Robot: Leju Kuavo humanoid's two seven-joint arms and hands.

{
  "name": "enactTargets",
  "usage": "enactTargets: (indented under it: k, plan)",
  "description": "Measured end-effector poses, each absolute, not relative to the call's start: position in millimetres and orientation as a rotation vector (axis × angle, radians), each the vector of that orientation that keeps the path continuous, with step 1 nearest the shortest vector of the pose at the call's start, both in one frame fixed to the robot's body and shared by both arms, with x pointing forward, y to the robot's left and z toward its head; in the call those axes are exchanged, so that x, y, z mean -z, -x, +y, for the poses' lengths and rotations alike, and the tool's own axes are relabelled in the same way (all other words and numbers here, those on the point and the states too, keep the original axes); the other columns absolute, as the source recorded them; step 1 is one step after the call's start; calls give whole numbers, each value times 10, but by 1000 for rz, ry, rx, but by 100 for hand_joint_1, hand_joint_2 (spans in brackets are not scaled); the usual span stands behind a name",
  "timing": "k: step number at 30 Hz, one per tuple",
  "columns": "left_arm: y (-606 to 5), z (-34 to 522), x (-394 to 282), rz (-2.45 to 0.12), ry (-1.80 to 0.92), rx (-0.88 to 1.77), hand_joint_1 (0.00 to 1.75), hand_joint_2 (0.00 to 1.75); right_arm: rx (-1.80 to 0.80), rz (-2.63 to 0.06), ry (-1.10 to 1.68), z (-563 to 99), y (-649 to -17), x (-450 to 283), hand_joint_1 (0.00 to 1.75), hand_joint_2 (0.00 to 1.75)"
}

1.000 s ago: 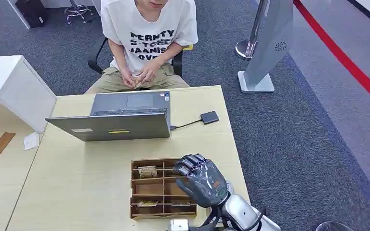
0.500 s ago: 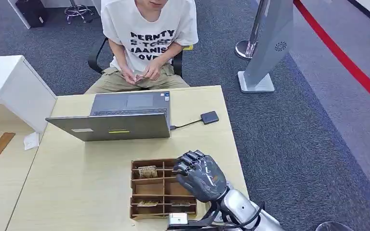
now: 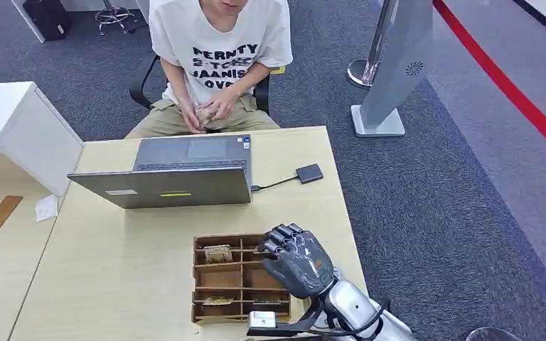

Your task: Pass the card to the sensor for recognition and then transmit it.

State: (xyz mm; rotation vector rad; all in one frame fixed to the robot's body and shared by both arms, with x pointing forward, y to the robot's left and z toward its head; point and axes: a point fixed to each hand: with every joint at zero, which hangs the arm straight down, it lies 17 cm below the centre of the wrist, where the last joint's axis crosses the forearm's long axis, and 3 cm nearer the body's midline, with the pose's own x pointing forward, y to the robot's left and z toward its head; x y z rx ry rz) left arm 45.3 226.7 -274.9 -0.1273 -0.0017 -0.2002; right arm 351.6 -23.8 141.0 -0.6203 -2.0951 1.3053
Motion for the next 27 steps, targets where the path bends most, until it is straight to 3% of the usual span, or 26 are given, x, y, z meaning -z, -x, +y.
enactTargets:
  k: [3, 23, 27]
  plan:
    - [-434, 2230, 2748, -17, 139, 181, 0, 0, -1290, -2075, 635, -298, -3512, -1360, 84, 175]
    - [-38, 1984, 2691, -89, 258, 16, 0, 0, -1176, -1946, 782, -925, -3472, -1077, 87, 175]
    - [126, 2257, 2768, 64, 133, 173, 0, 0, -1239, -2003, 672, -720, -3509, -1120, 84, 175]
